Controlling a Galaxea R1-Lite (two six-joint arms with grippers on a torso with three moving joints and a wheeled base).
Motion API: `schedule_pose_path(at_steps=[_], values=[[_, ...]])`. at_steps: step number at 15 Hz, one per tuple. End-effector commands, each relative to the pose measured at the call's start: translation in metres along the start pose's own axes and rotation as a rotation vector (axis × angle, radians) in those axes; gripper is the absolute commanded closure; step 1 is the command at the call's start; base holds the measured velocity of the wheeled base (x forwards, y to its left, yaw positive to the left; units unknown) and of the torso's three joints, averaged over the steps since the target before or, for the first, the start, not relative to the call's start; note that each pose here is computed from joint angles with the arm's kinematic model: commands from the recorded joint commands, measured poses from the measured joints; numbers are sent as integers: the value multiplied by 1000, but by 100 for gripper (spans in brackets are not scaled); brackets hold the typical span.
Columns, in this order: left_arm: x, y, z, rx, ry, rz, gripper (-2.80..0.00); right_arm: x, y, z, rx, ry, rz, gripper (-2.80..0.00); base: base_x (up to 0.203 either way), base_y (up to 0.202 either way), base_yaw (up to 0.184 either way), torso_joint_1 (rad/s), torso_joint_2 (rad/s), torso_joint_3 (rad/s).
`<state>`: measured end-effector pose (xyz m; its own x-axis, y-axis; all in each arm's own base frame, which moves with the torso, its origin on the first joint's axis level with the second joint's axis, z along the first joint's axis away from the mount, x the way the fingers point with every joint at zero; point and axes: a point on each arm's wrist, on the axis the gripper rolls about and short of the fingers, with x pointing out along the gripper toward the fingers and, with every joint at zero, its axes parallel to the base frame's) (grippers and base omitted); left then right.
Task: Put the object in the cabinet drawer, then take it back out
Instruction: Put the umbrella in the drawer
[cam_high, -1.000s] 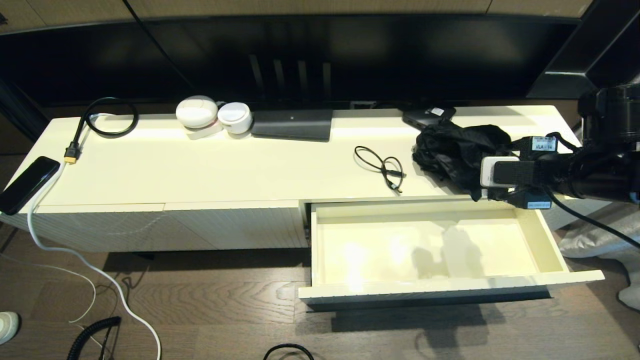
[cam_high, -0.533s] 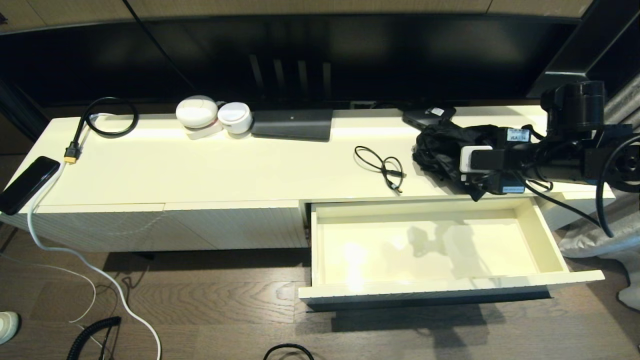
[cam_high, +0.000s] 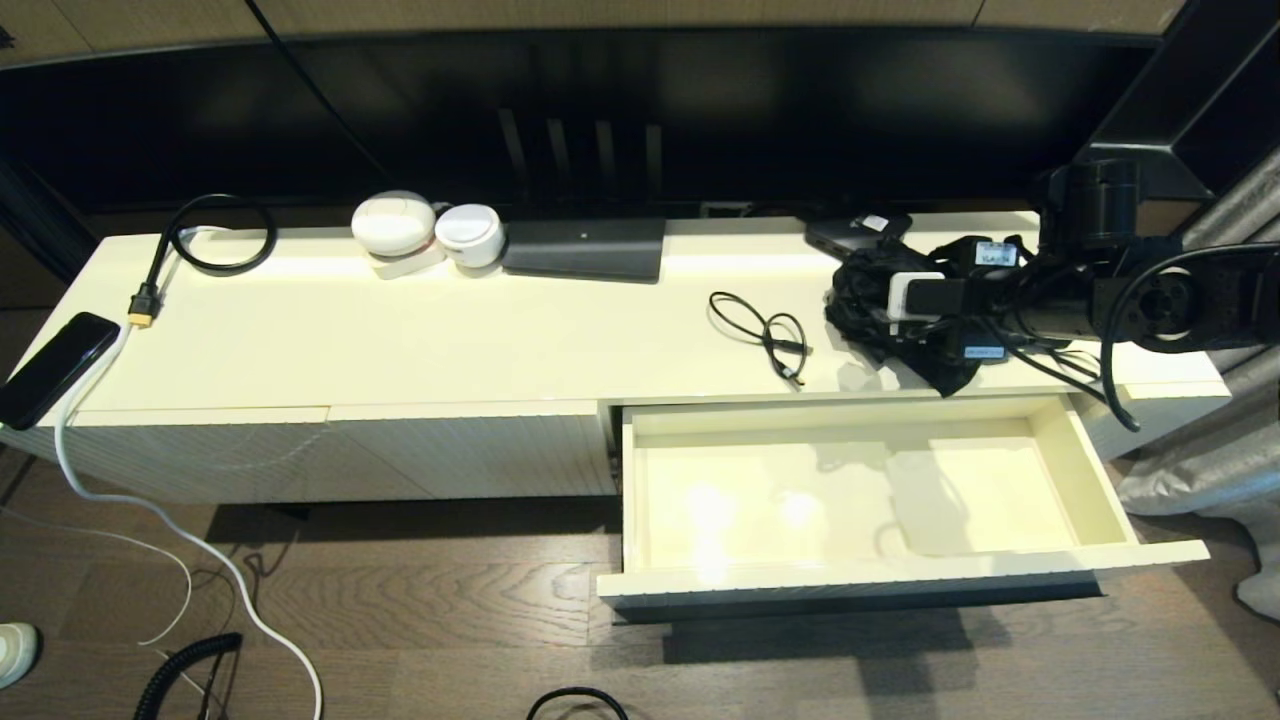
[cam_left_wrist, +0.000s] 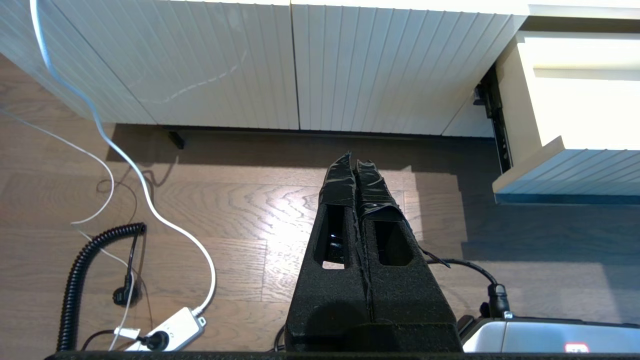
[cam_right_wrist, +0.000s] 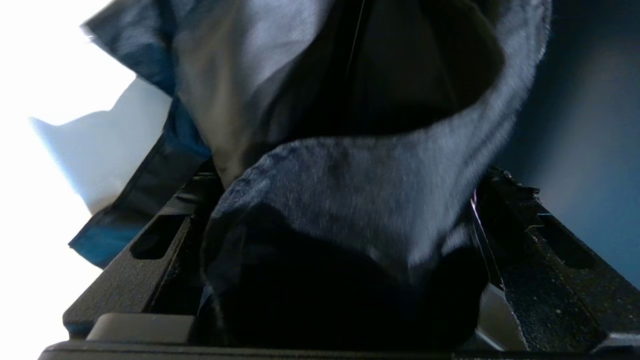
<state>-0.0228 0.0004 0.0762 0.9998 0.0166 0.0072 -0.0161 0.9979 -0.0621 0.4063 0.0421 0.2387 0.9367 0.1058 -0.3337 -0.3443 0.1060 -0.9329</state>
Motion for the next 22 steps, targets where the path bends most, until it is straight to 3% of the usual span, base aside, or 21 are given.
schedule_pose_path(at_steps=[1, 3, 4, 11, 14, 19, 22], values=[[0, 0, 0, -1, 1, 2, 0, 13, 4, -1, -6, 2, 8, -280, 0, 0, 0, 0, 0, 0], [0, 0, 0, -1, 0, 0, 0, 17, 4, -1, 15, 5, 7, -280, 0, 0, 0, 0, 0, 0], [0, 0, 0, -1, -1, 2, 0, 18, 3, -1, 27, 6, 2, 0, 0, 0, 0, 0, 0, 0], [0, 0, 0, -1, -1, 2, 0, 25, 12, -2, 39, 21, 44, 0, 0, 0, 0, 0, 0, 0], [0, 0, 0, -1, -1, 2, 0, 17, 3, 0, 39, 37, 23, 0, 0, 0, 0, 0, 0, 0], [0, 0, 0, -1, 0, 1, 0, -37, -20, 7, 37, 48, 3, 0, 0, 0, 0, 0, 0, 0], [0, 0, 0, -1, -1, 2, 0, -78, -22, 13, 35, 32, 11, 0, 0, 0, 0, 0, 0, 0]])
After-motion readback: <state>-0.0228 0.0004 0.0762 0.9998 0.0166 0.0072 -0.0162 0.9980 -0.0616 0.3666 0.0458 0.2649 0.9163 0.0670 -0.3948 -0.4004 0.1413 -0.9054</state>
